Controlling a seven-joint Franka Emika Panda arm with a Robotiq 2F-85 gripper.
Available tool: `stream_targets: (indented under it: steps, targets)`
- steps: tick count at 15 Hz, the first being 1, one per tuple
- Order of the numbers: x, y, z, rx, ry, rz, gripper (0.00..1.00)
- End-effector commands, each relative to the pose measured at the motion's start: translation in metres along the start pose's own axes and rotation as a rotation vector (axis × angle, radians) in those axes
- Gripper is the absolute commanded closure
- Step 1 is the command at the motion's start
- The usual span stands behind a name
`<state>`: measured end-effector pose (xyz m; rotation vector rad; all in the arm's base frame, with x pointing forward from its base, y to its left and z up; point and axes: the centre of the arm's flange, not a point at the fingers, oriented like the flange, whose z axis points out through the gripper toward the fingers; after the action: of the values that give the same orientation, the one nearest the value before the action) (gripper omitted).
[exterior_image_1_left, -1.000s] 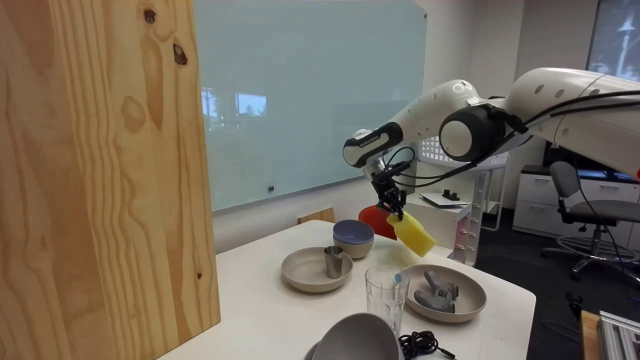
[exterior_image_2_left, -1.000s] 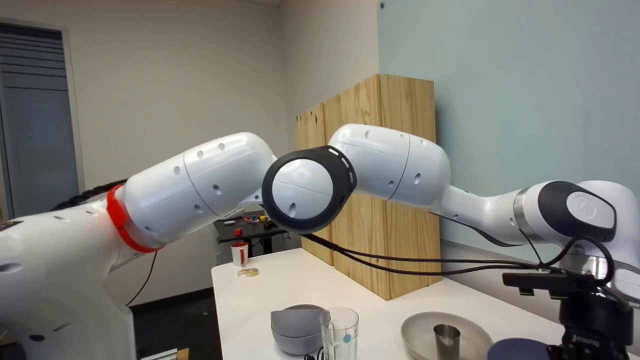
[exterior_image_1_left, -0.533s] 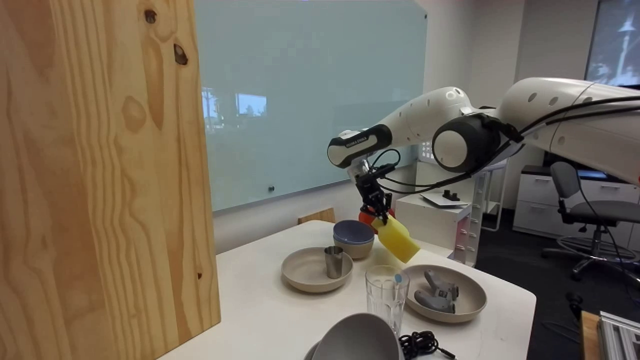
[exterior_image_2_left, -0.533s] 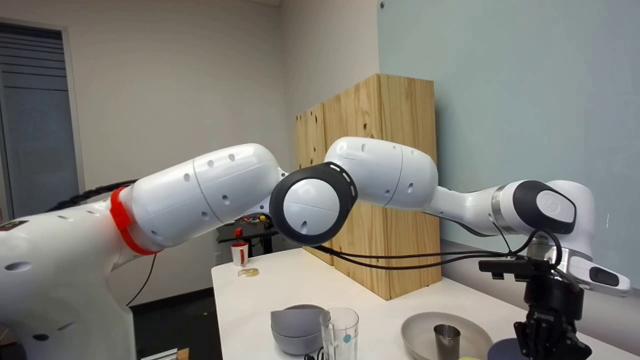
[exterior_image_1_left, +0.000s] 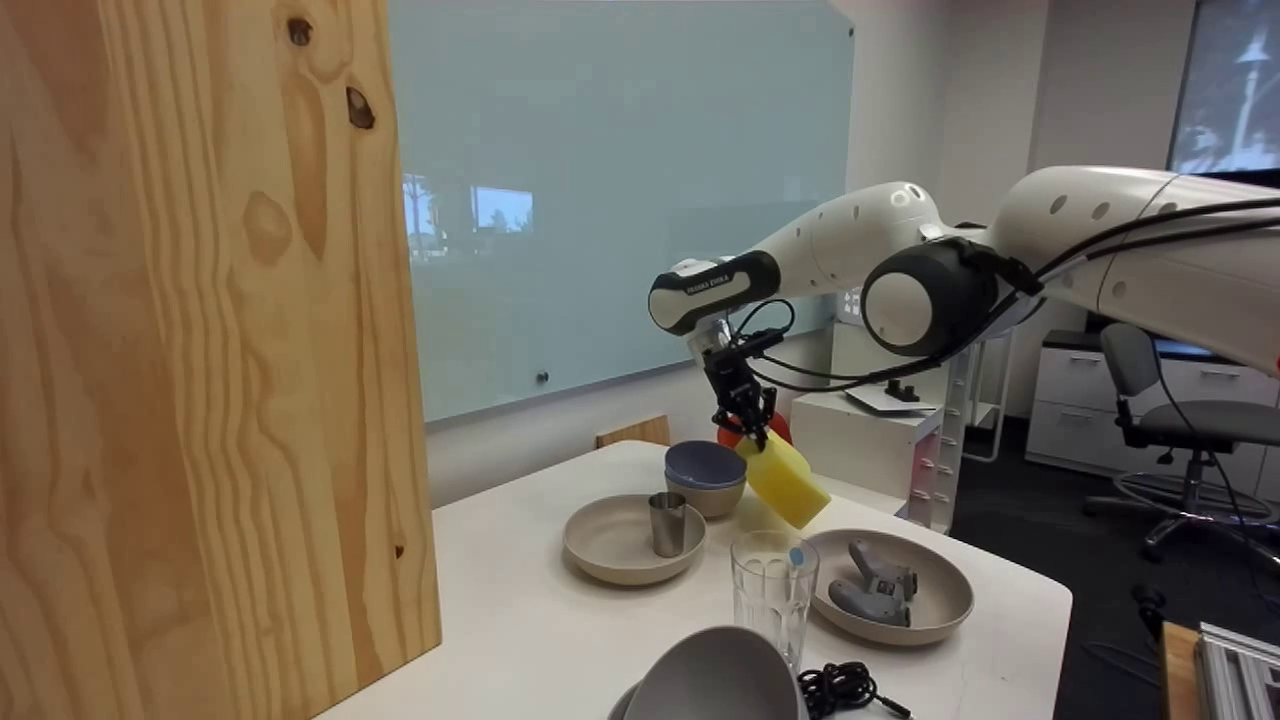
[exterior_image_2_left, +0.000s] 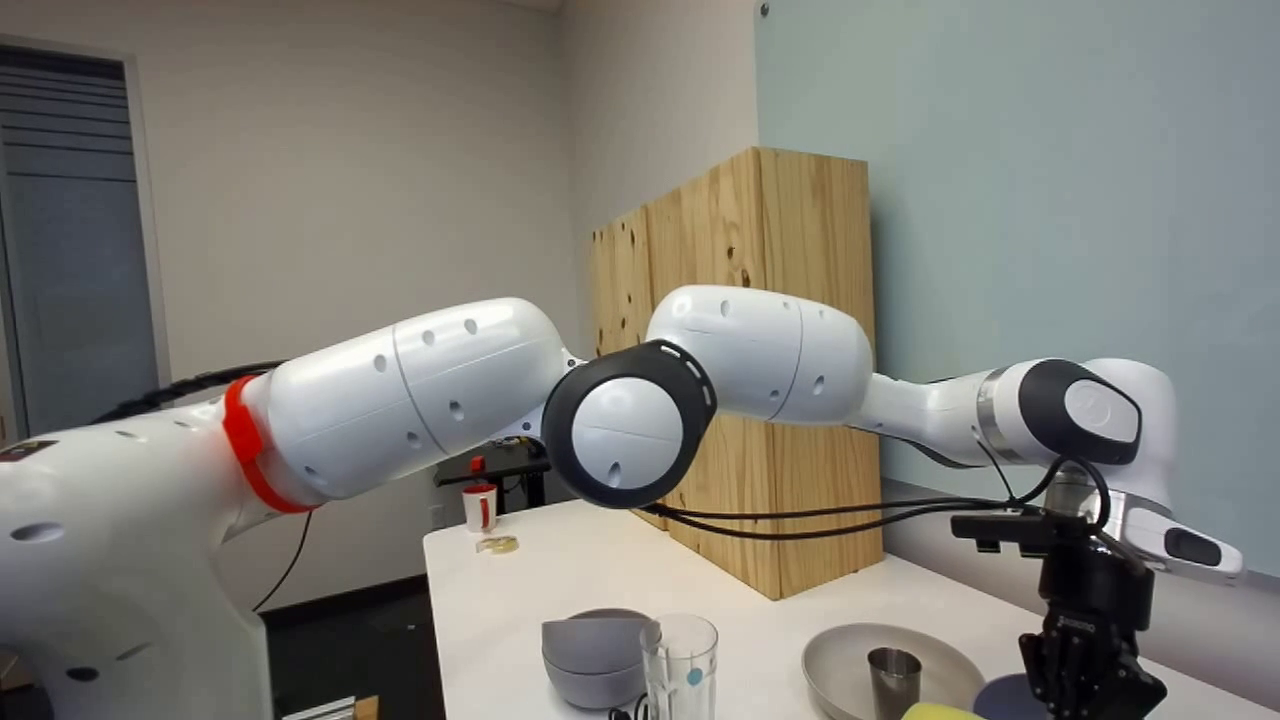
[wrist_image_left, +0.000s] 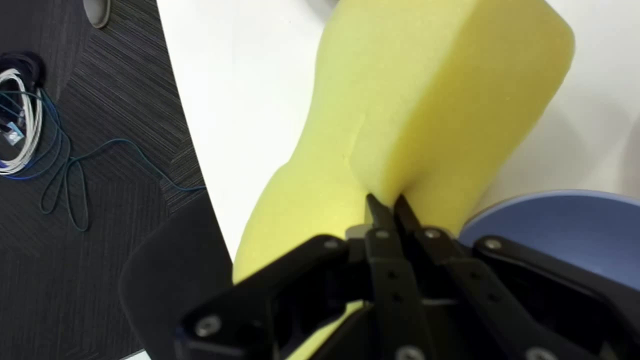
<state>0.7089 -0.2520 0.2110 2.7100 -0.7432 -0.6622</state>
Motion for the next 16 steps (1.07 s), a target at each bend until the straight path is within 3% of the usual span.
stream_targets:
  steps: [1, 5, 6, 7, 9, 16]
  targets:
    - [0.053, -0.018, -0.020, 0.044, -0.011, 0.026, 0.99]
    - [0.052, -0.025, -0.028, 0.068, -0.006, 0.043, 0.99]
    - [0.053, -0.026, -0.032, 0.077, -0.004, 0.044, 0.92]
    - [0.053, -0.029, -0.038, 0.094, -0.009, 0.043, 0.70]
    - [0.051, -0.035, -0.047, 0.110, -0.017, 0.038, 0.67]
    - [0.045, -0.043, -0.054, 0.146, -0.039, 0.008, 0.17]
